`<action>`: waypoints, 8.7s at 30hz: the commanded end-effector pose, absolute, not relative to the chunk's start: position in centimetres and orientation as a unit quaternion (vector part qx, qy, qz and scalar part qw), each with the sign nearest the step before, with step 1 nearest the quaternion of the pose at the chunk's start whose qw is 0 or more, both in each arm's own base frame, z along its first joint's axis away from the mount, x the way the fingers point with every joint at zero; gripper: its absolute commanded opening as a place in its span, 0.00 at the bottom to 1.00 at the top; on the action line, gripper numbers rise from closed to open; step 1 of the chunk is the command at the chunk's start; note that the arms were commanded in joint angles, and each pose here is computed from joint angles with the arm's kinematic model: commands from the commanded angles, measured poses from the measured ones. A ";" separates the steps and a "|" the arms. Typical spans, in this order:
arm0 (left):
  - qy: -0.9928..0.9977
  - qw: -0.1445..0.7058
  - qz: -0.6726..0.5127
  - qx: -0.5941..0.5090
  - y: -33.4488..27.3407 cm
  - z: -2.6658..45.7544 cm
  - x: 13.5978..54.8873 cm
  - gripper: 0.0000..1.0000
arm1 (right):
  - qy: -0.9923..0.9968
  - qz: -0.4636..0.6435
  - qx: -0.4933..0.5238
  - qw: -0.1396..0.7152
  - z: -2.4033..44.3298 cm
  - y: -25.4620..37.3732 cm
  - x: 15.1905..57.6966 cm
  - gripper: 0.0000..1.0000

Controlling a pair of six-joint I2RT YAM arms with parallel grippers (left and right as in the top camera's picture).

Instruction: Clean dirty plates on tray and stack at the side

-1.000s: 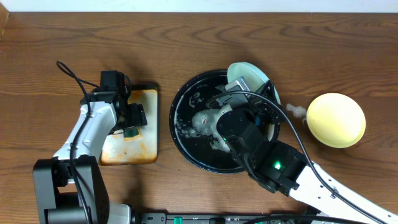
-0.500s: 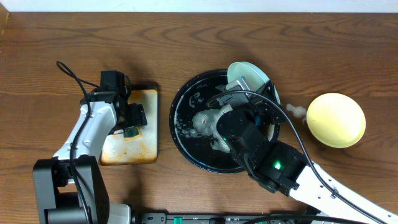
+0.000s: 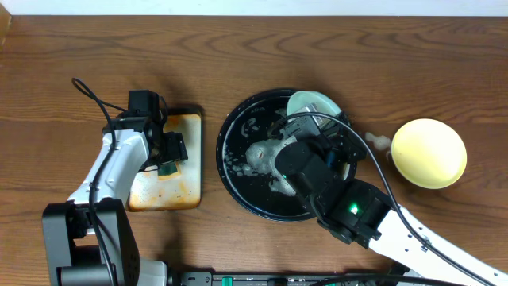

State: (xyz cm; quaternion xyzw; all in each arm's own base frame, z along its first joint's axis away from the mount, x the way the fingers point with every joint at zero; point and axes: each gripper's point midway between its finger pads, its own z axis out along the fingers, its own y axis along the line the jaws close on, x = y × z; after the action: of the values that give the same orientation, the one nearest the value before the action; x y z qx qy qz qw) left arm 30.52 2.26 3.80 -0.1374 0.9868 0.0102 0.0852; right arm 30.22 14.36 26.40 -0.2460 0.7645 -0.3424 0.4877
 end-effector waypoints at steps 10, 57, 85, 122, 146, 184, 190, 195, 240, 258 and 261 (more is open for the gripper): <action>0.987 0.080 0.014 -0.135 2.4 3.6 30.1 0.84 | 0.841 -0.214 -0.153 0.473 23.3 12.9 31.7 0.01; 0.987 0.080 0.014 -0.135 2.4 3.6 30.1 0.85 | 0.938 0.039 0.099 0.330 18.2 2.2 32.9 0.01; 0.987 0.080 0.014 -0.135 2.4 3.6 30.1 0.85 | 0.841 -0.049 0.508 0.180 8.7 -20.1 26.7 0.01; 0.987 0.080 0.014 -0.135 2.4 3.6 30.1 0.85 | 0.896 0.340 -0.070 0.276 22.9 13.1 26.1 0.99; 0.987 0.080 0.014 -0.135 2.4 3.6 30.1 0.85 | 0.753 0.066 -0.216 0.618 29.9 6.5 23.4 0.99; 0.987 0.080 0.014 -0.135 2.4 3.6 30.1 0.85 | 0.695 0.035 -0.203 0.689 16.3 5.8 23.7 0.99; 0.987 0.080 0.014 -0.135 2.4 3.6 30.1 0.85 | 0.695 0.035 -0.203 0.689 16.3 5.8 23.7 0.99; 0.986 0.104 0.011 -0.131 2.1 5.0 29.8 0.85 | 0.695 0.035 -0.203 0.689 16.3 5.8 23.7 0.99; 0.748 0.657 -0.014 -0.093 1.9 14.2 24.3 0.85 | 0.695 0.035 -0.203 0.689 16.3 5.8 23.7 0.99; 0.753 0.651 -0.013 -0.094 1.9 13.7 24.3 0.85 | 0.695 0.035 -0.203 0.689 16.3 5.8 23.7 0.99; 0.753 0.651 -0.013 -0.093 1.9 13.7 24.3 0.85 | 0.695 0.035 -0.203 0.689 16.3 5.8 23.7 0.99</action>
State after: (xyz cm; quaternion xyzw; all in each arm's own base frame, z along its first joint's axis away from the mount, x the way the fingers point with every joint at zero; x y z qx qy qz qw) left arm 24.27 1.87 15.52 -0.0964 0.7397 -0.0183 0.6658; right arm 23.70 5.91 16.40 -0.2053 0.6934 0.0365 0.6897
